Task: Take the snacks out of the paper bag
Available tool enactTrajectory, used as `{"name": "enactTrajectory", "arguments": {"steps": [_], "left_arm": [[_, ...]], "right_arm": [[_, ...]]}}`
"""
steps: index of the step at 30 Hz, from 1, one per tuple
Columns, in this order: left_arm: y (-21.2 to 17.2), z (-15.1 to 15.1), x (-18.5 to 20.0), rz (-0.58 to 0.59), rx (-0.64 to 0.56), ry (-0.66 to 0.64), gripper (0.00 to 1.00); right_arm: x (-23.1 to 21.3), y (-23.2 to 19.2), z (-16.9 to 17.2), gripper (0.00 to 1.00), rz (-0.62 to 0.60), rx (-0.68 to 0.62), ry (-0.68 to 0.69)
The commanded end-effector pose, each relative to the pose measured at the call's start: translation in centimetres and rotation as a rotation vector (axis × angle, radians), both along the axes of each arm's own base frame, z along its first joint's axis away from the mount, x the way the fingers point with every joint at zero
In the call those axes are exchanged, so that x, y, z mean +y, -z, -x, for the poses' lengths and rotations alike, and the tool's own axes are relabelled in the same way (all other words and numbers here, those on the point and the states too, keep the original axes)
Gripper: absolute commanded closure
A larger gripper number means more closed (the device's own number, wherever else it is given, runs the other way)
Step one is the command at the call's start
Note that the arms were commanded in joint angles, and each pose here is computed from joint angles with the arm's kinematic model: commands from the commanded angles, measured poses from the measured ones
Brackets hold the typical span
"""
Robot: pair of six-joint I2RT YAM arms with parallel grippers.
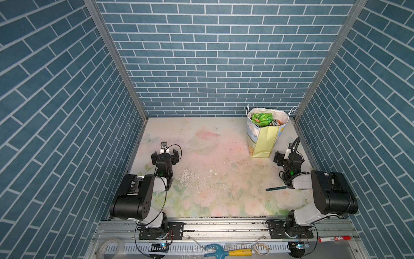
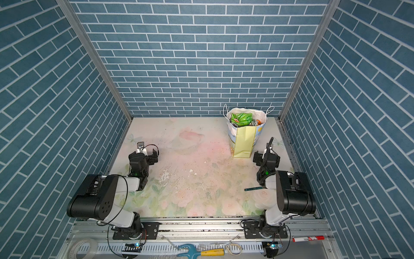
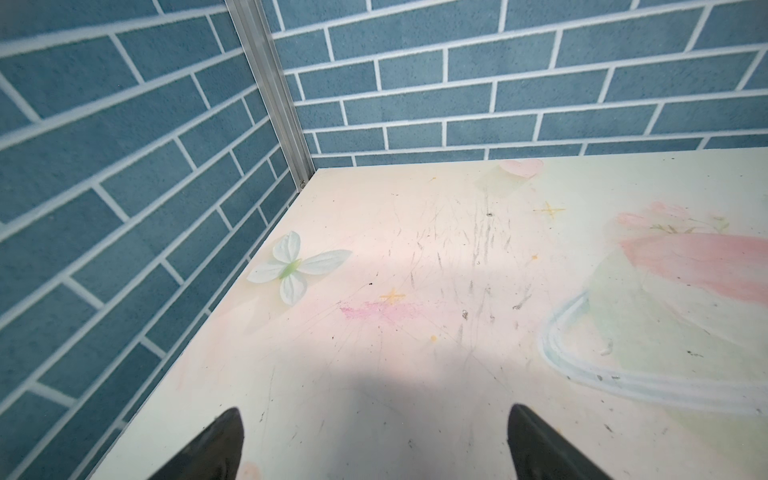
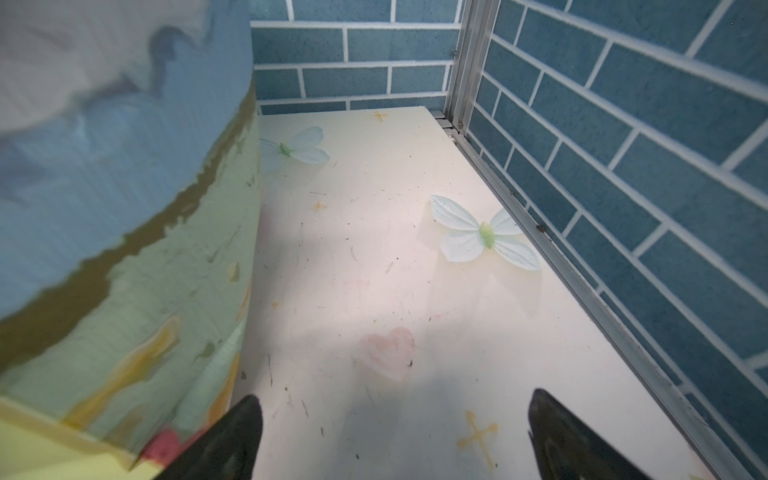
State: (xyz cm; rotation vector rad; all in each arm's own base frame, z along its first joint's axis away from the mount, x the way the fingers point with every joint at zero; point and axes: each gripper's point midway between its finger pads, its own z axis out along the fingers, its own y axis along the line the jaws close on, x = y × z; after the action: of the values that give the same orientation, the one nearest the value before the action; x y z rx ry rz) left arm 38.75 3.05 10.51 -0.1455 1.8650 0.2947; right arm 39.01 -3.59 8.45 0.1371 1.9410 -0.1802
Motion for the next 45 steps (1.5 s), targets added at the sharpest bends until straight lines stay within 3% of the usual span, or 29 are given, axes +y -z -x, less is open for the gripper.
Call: {"name": "enactTrajectory", "arguments": {"steps": [1, 33, 38, 42, 45], "left_arm": [[0.6, 0.1, 0.0, -0.012, 0.024, -0.002, 0.00], [-0.4, 0.5, 0.3, 0.002, 0.009, -0.015, 0.00], [-3.6, 2.0, 2.3, -0.029, 0.045, -0.183, 0.00], [-5.8, 3.3, 3.0, 0.117, 0.075, -0.308, 0.00], [-7.3, 3.5, 1.7, 0.149, 0.079, -0.303, 0.00]], "right_arm": [[-0.1, -0.6, -0.1, 0.01, -0.011, -0.023, 0.015], [0.0, -2.3, 0.6, 0.01, -0.008, -0.046, 0.005], [-0.2, -3.4, 1.2, 0.01, -0.003, -0.076, 0.017], [-0.3, -6.3, 1.8, 0.01, -0.021, -0.105, 0.032], [0.5, -9.8, 2.1, 0.01, -0.059, -0.151, -0.006]]}}
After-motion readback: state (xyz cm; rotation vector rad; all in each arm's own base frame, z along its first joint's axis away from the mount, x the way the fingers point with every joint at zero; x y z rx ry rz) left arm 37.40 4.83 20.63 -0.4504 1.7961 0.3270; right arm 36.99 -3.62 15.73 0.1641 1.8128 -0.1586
